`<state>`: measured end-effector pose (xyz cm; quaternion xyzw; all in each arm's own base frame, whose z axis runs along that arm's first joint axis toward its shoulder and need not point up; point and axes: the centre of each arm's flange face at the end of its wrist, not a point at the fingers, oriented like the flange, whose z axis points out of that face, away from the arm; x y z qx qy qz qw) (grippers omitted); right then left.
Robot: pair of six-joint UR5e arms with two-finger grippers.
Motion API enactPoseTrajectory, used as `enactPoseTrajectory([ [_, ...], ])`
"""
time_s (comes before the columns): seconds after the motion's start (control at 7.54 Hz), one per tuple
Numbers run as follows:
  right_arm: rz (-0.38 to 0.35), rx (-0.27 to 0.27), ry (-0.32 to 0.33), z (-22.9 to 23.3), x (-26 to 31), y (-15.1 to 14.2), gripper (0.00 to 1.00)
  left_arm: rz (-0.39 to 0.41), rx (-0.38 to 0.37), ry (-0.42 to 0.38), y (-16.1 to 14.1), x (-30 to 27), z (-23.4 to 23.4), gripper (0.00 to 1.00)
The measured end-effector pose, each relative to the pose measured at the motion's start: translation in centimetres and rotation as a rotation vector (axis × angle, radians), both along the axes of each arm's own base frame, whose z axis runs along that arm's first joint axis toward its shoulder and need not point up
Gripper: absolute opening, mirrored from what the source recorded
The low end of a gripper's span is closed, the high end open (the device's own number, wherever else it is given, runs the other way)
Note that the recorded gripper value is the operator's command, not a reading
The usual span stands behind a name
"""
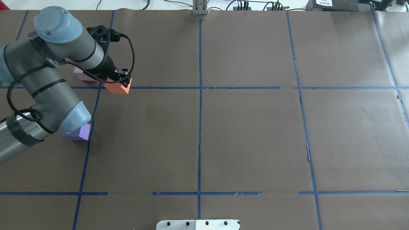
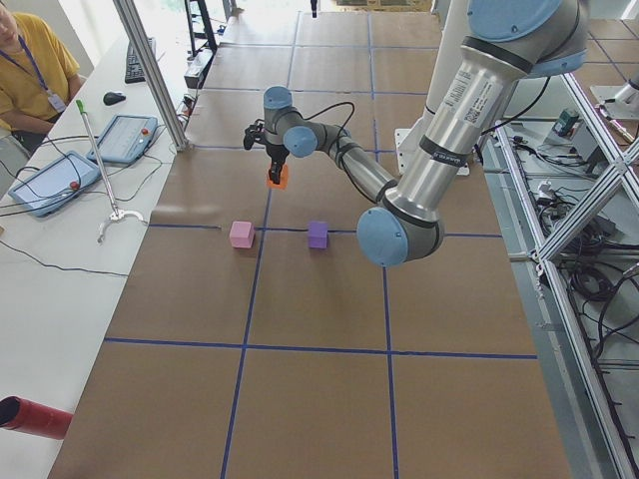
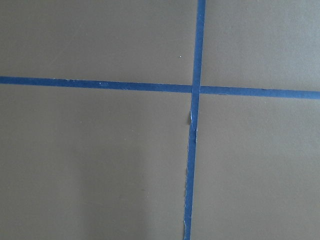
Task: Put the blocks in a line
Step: 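Carry the orange cube with the left gripper toward the pink cube, then lower the orange cube between the pink and purple cubes, aligning them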
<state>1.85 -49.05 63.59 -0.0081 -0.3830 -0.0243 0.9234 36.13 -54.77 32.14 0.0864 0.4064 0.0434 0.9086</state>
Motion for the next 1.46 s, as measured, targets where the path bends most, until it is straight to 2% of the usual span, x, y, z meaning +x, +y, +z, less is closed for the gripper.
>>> enactPoseTrajectory([
  [0.27, 0.0, 0.0, 0.0, 0.0, 0.0, 0.0, 1.0, 0.024, -0.017, -0.031, 0.4, -5.2, 6.3, 0.25],
  [0.53, 0.0, 0.001, 0.0, 0.0, 0.0, 0.0, 1.0, 0.037, -0.035, -0.039, 1.1, -6.8, 9.9, 0.25],
  [1.46, 0.0, -0.001, 0.0, 0.0, 0.0, 0.0, 1.0, 0.041, -0.05, -0.029, -1.5, -4.1, 16.1, 0.27],
])
